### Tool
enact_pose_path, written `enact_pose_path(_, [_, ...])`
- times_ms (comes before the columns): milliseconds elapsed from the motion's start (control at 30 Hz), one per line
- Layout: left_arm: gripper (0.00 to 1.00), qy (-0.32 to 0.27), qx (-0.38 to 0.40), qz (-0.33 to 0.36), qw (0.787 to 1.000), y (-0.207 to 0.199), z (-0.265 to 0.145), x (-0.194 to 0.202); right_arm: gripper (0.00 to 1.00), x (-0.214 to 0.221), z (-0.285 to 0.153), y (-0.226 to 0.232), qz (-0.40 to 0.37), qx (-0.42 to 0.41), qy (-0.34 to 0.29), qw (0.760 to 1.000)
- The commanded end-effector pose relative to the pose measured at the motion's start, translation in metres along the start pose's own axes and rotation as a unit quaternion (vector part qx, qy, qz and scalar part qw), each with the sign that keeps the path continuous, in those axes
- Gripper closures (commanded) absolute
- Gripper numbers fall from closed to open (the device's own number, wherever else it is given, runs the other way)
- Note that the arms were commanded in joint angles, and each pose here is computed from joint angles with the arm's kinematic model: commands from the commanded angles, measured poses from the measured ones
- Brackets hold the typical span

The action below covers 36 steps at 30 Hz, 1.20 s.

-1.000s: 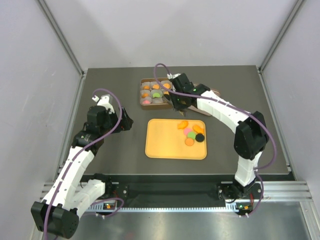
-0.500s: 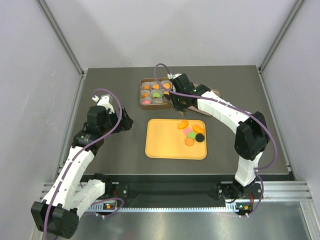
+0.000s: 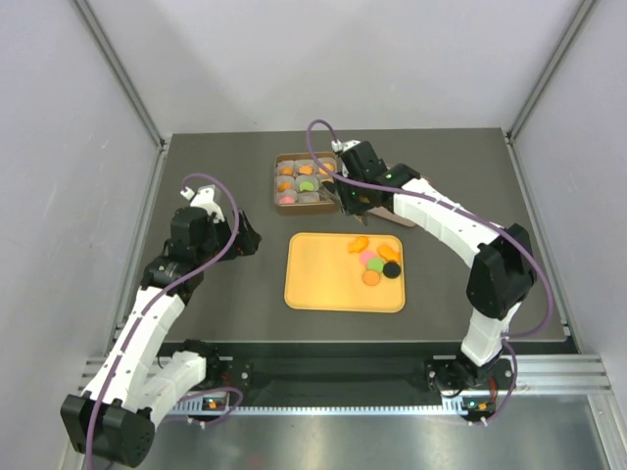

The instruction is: Pack the cookies

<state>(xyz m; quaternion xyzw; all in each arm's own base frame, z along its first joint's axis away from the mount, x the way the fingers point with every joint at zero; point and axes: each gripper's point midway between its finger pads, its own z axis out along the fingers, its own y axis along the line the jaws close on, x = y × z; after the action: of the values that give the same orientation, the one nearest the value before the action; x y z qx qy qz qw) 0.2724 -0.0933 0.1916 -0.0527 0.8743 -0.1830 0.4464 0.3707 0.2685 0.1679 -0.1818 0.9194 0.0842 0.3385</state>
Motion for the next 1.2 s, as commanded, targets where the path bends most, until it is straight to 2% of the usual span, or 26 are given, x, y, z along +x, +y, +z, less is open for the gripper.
enact_pose_path(0, [0.07,-0.019,0.011,0.002,1.000,-0.0044,-0.0006,-0.0093,0.62,-0.0223,-0.0162,-0.0050,0.006,0.001,-0.039,0.999])
enact_pose_path(1167, [0.07,-0.018,0.012,0.002,1.000,-0.0045,0.0005,-0.0096,0.59,-0.0154,-0.0143,-0.0064,-0.002,0.003,-0.027,1.000])
